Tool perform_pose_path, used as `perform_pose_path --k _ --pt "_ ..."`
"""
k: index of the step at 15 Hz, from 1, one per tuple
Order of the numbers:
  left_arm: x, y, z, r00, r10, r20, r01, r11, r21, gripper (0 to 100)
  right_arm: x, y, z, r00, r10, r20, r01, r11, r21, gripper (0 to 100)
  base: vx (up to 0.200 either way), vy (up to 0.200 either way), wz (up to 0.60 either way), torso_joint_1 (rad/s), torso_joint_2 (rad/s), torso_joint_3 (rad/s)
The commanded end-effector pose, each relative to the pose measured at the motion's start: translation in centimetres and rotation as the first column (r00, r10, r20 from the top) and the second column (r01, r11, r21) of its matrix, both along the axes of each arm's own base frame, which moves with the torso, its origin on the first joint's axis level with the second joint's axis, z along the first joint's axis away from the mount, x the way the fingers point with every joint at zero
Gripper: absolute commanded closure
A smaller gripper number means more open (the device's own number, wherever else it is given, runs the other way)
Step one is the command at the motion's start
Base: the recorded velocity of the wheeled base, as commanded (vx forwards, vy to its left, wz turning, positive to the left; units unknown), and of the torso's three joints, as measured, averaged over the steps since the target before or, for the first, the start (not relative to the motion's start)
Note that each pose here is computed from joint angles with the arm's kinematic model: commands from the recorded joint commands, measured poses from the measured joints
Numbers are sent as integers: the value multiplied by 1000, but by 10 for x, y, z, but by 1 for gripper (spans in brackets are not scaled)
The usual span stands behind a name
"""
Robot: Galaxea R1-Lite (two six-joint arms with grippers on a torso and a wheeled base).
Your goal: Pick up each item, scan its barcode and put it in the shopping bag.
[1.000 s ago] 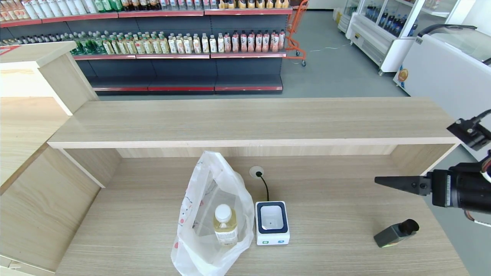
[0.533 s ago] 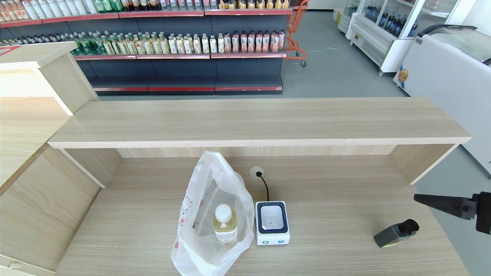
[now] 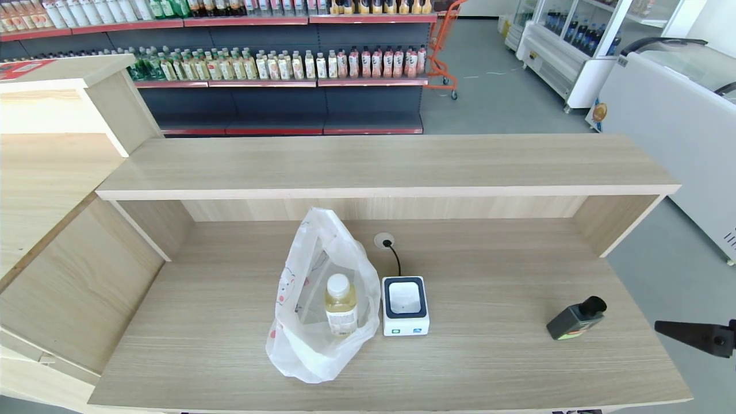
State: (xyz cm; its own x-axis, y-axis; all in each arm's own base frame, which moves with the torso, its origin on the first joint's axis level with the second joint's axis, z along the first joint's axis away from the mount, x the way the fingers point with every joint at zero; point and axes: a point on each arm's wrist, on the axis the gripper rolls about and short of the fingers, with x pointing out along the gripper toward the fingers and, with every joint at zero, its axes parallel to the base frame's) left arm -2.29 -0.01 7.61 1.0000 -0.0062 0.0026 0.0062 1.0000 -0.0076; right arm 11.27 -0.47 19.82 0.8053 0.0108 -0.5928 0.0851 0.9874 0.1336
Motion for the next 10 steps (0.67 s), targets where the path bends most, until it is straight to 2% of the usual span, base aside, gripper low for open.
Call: perform_pose_path --k 1,2,3,5,7,10 --pt "0 0 0 1000 0 1 0 1000 0 0 5 -10 -11 992 -87 -93 79 993 -87 0 0 -200 0 22 12 -2" --pt "0 0 0 1000 0 1 0 1000 0 0 10 -22 -22 972 -160 -174 119 968 -222 0 0 0 0 0 0 0" --pt "0 0 0 1000 0 1 0 1000 0 0 13 -29 -25 964 -166 -208 107 957 -268 0 0 0 0 0 0 0" --pt "0 0 0 1000 0 1 0 1000 0 0 23 -40 -35 943 -136 -305 25 940 -341 0 0 0 0 0 0 0" --pt "0 0 0 1000 0 1 0 1000 0 0 35 -54 -48 909 -118 -400 -43 928 -371 0 0 0 0 0 0 0" --pt "0 0 0 1000 0 1 0 1000 0 0 73 -75 -67 916 -57 -396 -146 874 -464 0 0 0 0 0 0 0"
